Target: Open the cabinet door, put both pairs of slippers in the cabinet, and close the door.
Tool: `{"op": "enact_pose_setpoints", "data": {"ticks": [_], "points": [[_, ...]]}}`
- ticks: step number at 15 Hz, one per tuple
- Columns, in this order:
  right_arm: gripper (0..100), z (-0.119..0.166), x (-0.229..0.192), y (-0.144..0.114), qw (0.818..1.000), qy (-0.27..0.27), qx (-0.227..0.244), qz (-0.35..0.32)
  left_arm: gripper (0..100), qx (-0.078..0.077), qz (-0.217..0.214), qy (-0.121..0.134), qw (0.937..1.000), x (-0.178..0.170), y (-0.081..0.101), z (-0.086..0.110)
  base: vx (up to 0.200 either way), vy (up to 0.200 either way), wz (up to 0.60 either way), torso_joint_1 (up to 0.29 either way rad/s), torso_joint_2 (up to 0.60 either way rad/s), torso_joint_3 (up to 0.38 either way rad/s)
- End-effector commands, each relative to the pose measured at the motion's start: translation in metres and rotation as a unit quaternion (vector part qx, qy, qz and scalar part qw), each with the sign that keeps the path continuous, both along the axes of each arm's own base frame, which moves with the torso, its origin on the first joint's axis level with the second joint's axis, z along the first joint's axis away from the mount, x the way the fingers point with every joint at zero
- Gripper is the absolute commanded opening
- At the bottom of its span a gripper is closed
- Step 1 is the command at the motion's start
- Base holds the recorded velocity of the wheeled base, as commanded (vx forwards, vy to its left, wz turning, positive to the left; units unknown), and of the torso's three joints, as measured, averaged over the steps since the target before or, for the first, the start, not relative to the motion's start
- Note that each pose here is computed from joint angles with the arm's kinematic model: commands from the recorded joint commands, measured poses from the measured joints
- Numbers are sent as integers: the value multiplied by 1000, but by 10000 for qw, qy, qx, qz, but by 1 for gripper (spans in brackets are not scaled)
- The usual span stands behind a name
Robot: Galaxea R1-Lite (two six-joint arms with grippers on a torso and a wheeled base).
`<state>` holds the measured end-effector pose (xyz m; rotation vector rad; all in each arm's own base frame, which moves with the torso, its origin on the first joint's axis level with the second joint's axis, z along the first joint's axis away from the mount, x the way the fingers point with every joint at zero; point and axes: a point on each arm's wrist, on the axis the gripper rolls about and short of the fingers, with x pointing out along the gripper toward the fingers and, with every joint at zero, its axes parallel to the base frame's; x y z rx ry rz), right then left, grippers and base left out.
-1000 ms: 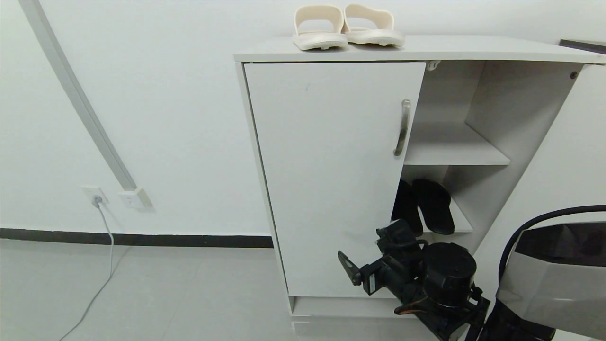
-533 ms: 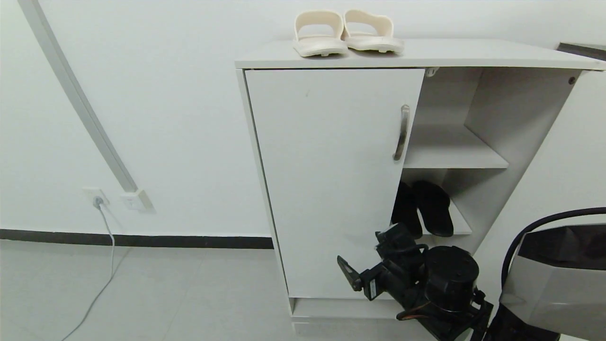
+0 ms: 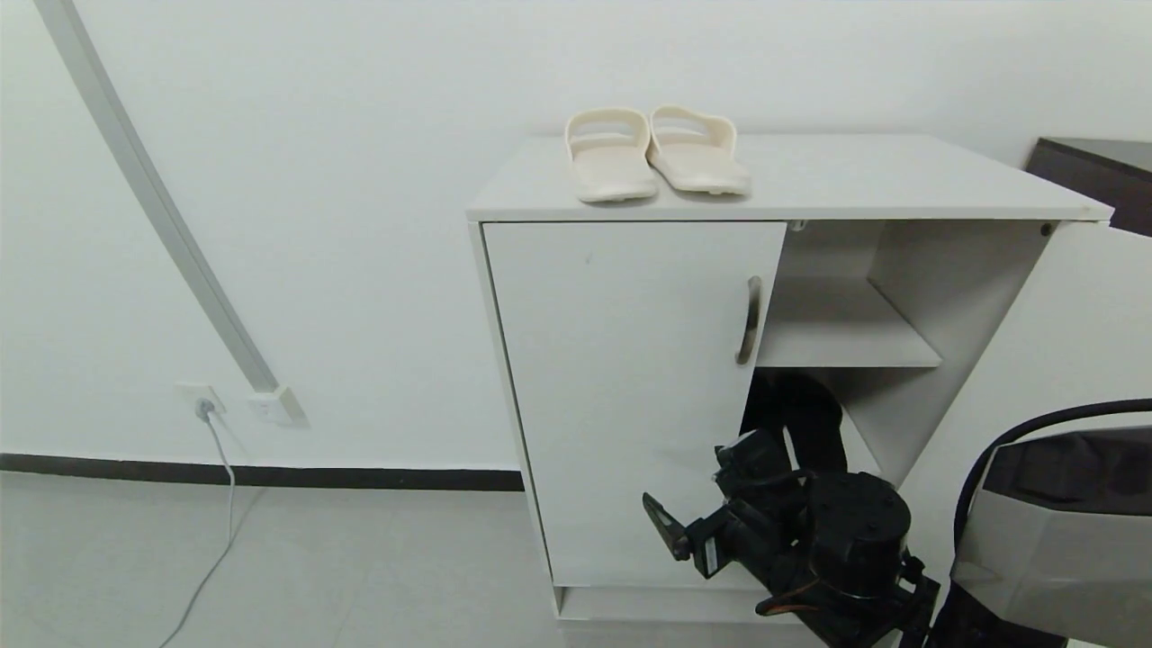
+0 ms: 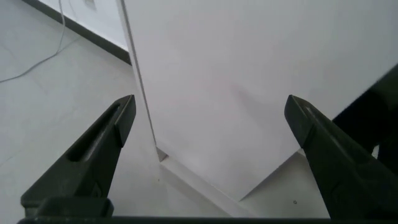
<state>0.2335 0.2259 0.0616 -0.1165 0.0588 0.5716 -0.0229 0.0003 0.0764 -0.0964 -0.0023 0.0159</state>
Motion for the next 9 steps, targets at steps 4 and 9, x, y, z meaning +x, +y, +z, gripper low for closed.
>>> {"op": "enact_pose_setpoints", "data": {"ticks": [4, 9], "points": [[100, 1, 0, 0, 10000, -14, 1, 8, 0, -1, 12, 0, 10000, 0, 0, 0, 0, 0, 0, 137, -469, -336], [100, -1, -2, 0, 10000, -16, -71, 21, 0, -1, 5, 0, 10000, 0, 0, 0, 0, 0, 0, 173, -481, -319]]}}
